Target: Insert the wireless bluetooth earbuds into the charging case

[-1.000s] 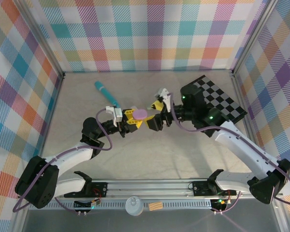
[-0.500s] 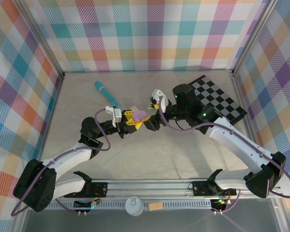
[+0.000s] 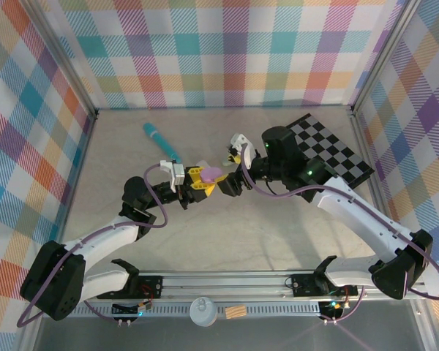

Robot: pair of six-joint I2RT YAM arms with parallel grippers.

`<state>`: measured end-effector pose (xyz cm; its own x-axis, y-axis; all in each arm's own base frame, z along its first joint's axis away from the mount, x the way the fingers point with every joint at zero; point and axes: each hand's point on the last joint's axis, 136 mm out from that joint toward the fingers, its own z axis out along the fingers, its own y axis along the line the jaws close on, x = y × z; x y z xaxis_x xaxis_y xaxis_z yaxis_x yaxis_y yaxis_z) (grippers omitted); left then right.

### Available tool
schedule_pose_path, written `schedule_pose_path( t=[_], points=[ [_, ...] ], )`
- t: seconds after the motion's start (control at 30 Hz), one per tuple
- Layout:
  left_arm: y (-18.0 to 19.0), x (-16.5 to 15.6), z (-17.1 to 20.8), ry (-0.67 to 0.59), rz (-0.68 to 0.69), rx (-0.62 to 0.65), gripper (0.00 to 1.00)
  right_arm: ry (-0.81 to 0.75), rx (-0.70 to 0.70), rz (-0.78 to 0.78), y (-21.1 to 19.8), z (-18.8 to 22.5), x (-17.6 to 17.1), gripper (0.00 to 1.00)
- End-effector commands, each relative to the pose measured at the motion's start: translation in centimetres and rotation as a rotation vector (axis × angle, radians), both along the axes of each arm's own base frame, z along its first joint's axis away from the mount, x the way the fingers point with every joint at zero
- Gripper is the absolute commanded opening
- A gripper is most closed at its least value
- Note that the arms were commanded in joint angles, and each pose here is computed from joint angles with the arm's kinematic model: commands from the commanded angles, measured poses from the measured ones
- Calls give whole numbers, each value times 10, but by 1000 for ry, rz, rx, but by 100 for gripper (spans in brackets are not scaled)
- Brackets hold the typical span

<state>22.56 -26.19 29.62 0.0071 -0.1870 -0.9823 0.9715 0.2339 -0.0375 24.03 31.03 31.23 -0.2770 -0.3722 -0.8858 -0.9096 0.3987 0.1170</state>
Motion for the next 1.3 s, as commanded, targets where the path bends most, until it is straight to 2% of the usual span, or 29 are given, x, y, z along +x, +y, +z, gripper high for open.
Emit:
schedule_pose_path(
  t=[0.0,0.5,0.7,0.83,0.97,1.1,1.27],
  points=[
    [2,-15,16,-83,-47,-17,33,-47,59,-39,-3,29,12,89],
    [5,-18,11,-90,-37,-11,33,-49,72,-30,-2,41,15,90],
    [6,-13,6,-83,-15,-2,33,-54,175,59,-7,59,-7,92],
    [8,-13,5,-84,-11,-3,33,10,311,-51,-35,70,15,91],
    [10,-14,6,-82,-9,-4,33,130,364,-314,-75,45,68,90],
    [11,-15,7,-81,-7,-4,33,303,289,-569,-107,-14,120,87],
    [11,-15,6,-77,-11,-3,33,496,74,-758,-124,-102,164,85]
  ],
)
